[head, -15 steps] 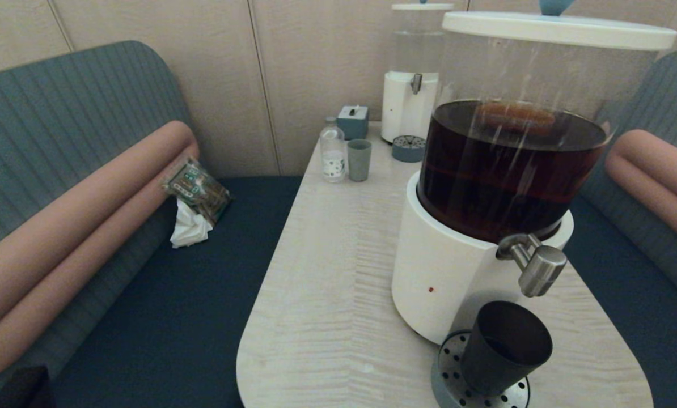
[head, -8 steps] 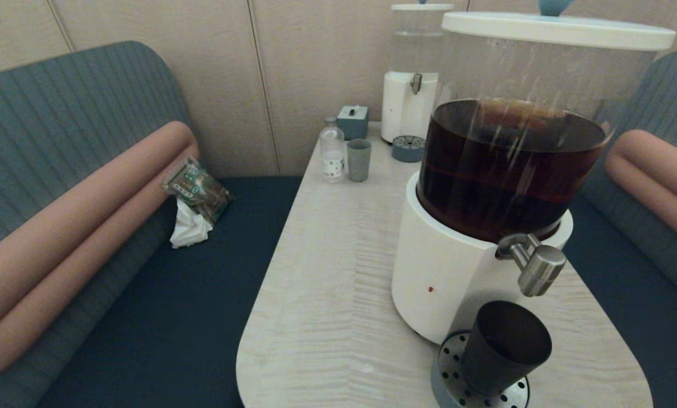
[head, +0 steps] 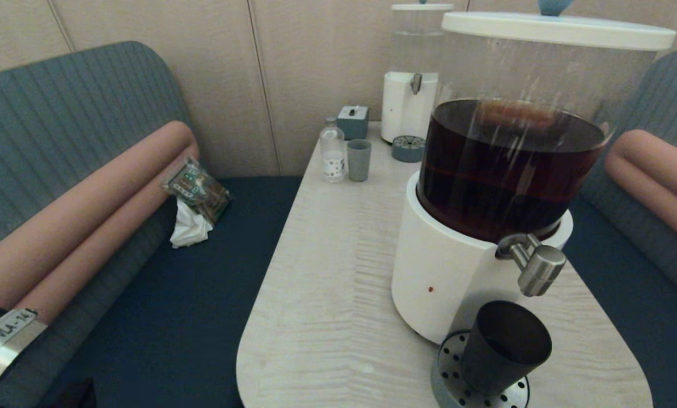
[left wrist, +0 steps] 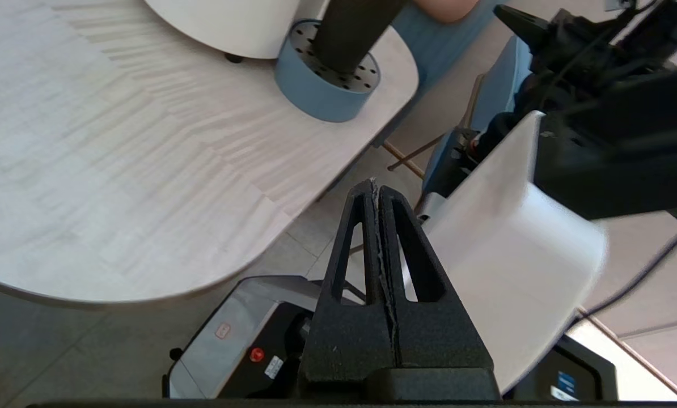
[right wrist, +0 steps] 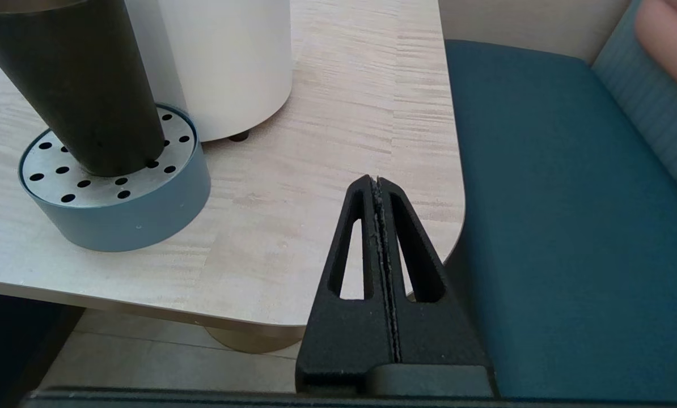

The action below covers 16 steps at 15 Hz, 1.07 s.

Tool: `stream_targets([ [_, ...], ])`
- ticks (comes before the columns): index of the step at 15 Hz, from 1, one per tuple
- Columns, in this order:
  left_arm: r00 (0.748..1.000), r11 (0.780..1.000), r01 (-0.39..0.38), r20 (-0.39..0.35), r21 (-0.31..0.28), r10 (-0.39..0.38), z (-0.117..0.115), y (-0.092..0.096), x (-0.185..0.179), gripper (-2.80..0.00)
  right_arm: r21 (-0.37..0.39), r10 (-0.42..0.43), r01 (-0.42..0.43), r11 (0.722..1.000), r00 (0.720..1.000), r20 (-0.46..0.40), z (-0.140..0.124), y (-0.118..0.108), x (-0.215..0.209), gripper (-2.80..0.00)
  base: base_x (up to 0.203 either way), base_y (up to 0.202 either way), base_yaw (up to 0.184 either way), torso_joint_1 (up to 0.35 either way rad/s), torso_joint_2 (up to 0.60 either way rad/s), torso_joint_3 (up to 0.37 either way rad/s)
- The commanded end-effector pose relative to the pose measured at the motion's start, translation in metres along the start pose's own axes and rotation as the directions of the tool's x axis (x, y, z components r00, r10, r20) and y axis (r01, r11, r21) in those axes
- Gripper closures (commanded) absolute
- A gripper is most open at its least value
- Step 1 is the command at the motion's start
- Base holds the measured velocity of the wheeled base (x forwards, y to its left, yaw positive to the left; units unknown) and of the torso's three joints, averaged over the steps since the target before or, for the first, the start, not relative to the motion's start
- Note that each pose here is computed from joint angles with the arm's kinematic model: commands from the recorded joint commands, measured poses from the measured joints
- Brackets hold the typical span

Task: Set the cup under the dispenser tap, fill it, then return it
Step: Place the cup next to the water dispenser

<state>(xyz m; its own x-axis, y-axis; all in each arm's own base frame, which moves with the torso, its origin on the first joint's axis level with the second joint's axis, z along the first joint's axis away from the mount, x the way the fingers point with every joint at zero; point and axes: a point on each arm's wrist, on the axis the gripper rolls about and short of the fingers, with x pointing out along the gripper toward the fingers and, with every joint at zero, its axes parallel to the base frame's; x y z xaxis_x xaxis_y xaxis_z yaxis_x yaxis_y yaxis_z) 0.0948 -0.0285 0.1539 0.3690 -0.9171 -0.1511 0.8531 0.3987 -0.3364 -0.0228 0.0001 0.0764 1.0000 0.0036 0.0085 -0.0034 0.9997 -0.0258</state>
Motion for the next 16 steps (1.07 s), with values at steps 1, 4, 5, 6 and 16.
stream_targets([
  [1, 1.0, 0.999, 0.003, -0.029, -0.053, -0.005, 0.0, 0.018, 0.01, 0.0, 0.0, 0.0, 0.0, 1.0, 1.0, -0.002, -0.002, 0.0, 0.0, 0.0, 0.0, 0.0, 0.0, 0.0, 0.0, 0.0],
  [4, 0.999, 0.998, 0.003, -0.038, -0.062, -0.005, 0.005, 0.046, 0.025, 0.0, 0.0, 0.001, -0.001, 1.0, 1.0, -0.002, -0.002, 0.0, 0.0, 0.0, 0.0, 0.0, 0.0, 0.0, 0.0, 0.0],
  [5, 0.999, 0.999, -0.001, -0.033, -0.046, -0.001, 0.009, 0.056, 0.031, 0.0, 0.0, 0.001, -0.001, 1.0, 1.0, -0.002, -0.002, 0.0, 0.0, 0.0, 0.0, 0.0, 0.0, 0.0, 0.0, 0.0],
  [6, 1.0, 1.0, -0.008, -0.015, -0.003, 0.008, 0.018, 0.066, 0.039, 0.0, 0.0, 0.0, 0.0, 1.0, 1.0, -0.002, -0.002, 0.0, 0.0, 0.0, 0.0, 0.0, 0.0, 0.0, 0.0, 0.0],
  [16, 0.999, 0.97, 0.051, -0.011, 0.239, -0.05, 0.026, 0.085, 0.146, 0.0, 0.0, 0.001, -0.001, 1.0, 1.0, -0.002, -0.002, 0.0, 0.0, 0.0, 0.0, 0.0, 0.0, 0.0, 0.0, 0.0],
])
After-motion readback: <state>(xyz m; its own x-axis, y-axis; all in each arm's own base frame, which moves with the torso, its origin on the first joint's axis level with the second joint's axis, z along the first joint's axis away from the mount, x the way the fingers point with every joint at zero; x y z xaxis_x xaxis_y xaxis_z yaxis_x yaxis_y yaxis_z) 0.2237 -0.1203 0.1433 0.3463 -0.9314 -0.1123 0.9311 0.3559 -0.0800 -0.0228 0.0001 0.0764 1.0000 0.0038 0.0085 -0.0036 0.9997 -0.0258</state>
